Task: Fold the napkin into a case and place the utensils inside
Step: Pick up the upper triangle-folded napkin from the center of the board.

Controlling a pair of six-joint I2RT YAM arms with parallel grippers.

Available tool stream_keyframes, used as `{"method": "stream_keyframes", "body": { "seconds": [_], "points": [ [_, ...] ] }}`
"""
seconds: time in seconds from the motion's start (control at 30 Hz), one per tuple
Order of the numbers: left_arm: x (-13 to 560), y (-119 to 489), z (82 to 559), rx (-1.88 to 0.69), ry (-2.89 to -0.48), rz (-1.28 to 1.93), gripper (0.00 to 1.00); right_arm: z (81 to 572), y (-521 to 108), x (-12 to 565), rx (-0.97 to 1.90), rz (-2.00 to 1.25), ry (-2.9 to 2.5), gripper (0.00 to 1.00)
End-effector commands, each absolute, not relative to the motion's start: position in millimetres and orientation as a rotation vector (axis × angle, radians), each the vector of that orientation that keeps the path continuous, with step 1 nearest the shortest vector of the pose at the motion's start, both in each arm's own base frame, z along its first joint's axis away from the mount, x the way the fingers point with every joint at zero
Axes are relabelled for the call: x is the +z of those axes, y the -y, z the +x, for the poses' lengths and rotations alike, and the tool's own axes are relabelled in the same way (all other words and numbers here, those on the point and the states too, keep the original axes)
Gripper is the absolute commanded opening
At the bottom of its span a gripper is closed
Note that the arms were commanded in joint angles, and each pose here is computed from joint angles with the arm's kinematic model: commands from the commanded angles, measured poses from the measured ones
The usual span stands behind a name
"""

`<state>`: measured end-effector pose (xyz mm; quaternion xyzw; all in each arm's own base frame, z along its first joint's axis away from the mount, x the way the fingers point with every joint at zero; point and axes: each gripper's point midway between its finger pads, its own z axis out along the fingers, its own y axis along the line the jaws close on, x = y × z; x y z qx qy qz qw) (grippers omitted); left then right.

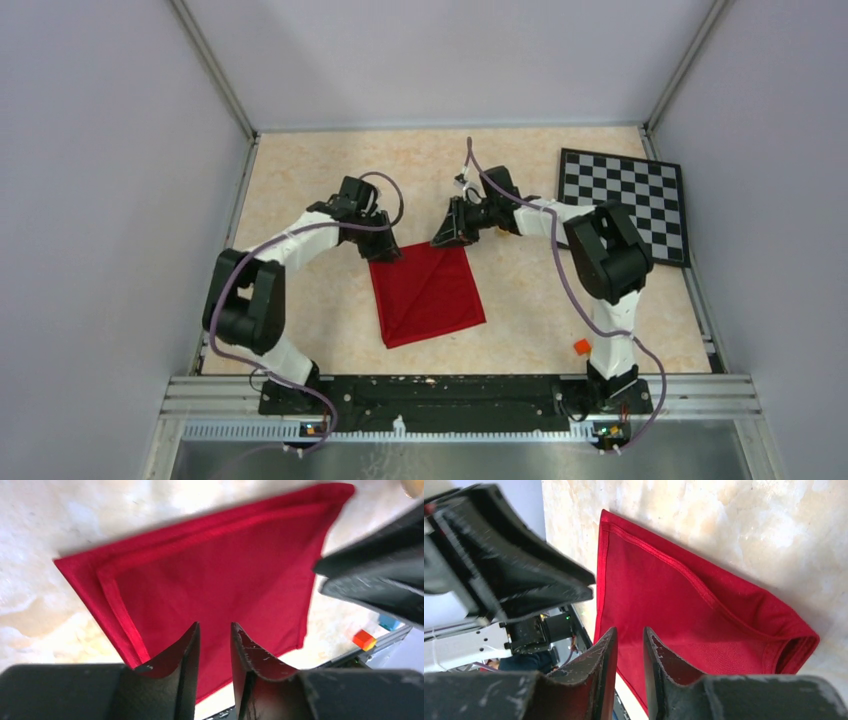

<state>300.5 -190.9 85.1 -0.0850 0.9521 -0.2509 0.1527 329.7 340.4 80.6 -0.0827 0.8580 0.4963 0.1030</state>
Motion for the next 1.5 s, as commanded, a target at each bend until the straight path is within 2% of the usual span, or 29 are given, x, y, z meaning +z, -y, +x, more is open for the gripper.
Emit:
{"method": "stream_keyframes", "body": {
  "seconds": [0.0, 0.2, 0.57, 0.9, 1.07, 1.2, 1.33, 1.47],
  "points": [
    [67.9, 179.4, 325.9, -0.708, -2.729, -0.197, 0.32, 342.3, -345.8, 81.0, 1.527, -0.304, -2.447, 0.23],
    [40.3, 150.8, 341.0, -0.642, -2.736, -0.286, 0.28, 348.3, -348.1, 70.9, 1.536, -0.302, -2.455, 0.17],
    [14.5, 130.1, 328.2, -0.570, -2.791, -0.375, 0.23, 360.0, -350.5, 51.4, 1.492, -0.304, -2.484, 0.17],
    [12.4, 120.7, 323.4, -0.500, -2.794, -0.386, 0.20, 360.0, -346.3, 62.7, 1.451, -0.323, -2.477, 0.27],
    [7.8, 119.5, 321.6, -0.494, -2.805, -0.392, 0.19, 359.7, -336.8, 38.7, 1.446, -0.267, -2.503, 0.29],
    [9.1, 121.9, 320.6, -0.514, -2.804, -0.387, 0.18, 365.9, -330.0, 17.5, 1.326, -0.291, -2.568, 0.30],
    [27.2, 126.7, 324.0, -0.559, -2.766, -0.353, 0.18, 366.2, -334.6, 54.0, 1.238, -0.381, -2.526, 0.36],
    [52.6, 134.8, 324.6, -0.639, -2.718, -0.302, 0.24, 354.0, -338.7, 99.0, 1.160, -0.454, -2.477, 0.42]
  ]
}}
